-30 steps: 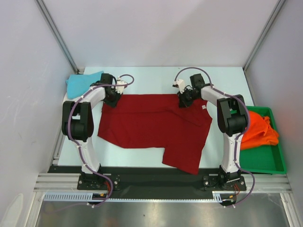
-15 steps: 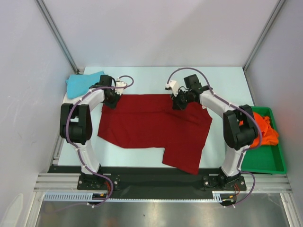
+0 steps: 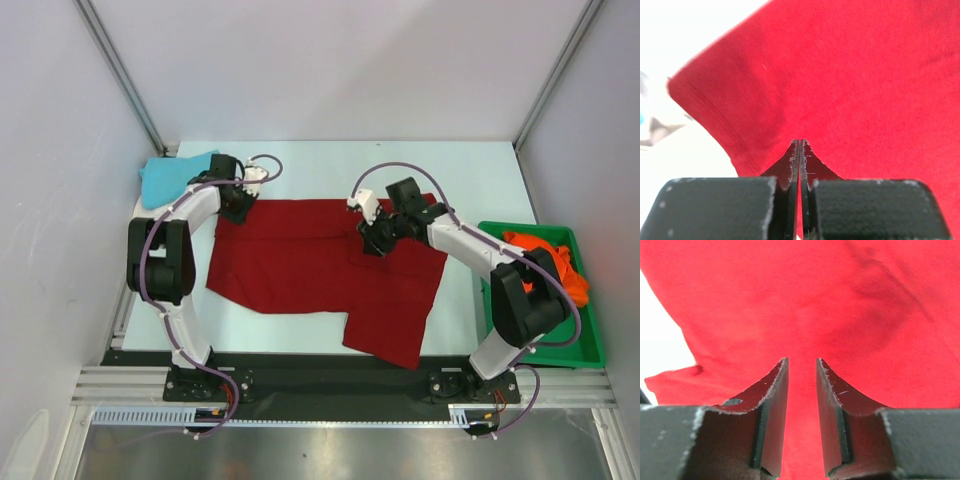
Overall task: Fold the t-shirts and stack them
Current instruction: Fold the tshirt
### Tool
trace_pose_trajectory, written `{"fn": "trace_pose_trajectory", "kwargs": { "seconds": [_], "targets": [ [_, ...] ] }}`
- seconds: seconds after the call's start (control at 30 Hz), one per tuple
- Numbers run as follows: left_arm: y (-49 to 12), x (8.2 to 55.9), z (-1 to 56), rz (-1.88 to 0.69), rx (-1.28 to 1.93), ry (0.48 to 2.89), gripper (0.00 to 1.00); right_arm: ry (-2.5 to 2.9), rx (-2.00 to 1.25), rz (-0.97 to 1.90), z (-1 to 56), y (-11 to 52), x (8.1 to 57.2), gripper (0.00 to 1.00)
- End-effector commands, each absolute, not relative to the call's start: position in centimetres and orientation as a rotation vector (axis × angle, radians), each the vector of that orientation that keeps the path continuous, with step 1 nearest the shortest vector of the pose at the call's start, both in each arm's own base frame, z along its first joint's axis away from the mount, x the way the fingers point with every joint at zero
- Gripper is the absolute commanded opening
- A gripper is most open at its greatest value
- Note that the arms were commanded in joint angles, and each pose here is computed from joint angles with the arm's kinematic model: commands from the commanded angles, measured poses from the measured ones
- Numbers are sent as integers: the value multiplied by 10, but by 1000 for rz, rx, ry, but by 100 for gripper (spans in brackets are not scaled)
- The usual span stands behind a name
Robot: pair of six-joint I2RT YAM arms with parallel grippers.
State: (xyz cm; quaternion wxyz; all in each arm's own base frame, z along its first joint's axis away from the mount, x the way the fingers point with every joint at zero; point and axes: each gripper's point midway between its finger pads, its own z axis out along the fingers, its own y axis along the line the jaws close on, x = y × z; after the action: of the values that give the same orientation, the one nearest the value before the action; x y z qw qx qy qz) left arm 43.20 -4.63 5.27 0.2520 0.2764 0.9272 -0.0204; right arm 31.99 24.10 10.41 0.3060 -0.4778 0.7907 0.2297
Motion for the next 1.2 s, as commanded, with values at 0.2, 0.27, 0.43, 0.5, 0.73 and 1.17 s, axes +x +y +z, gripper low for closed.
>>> {"fn": "trace_pose_trajectory", "kwargs": {
  "seconds": [0.2,0.27,0.43,0.5,0.73,1.17],
  "targets": [
    [-44,467,59,-13,738,2538,0,2162,-858,375,97,163,444,34],
    [-43,471,44,-15,742,2582,1,2173,-822,345,92,151,465,34],
    [-40,485,36,-3,734,2628,1,2183,-717,262,94,109,513,34],
    [-39,488,27,3,744,2645,1,2207,-703,221,82,97,522,34],
    [-38,493,16,14,749,2684,1,2277,-733,95,44,65,531,34],
    [-41,501,-6,73,788,2706,2,2384,-649,-45,13,33,570,35]
  ]
}}
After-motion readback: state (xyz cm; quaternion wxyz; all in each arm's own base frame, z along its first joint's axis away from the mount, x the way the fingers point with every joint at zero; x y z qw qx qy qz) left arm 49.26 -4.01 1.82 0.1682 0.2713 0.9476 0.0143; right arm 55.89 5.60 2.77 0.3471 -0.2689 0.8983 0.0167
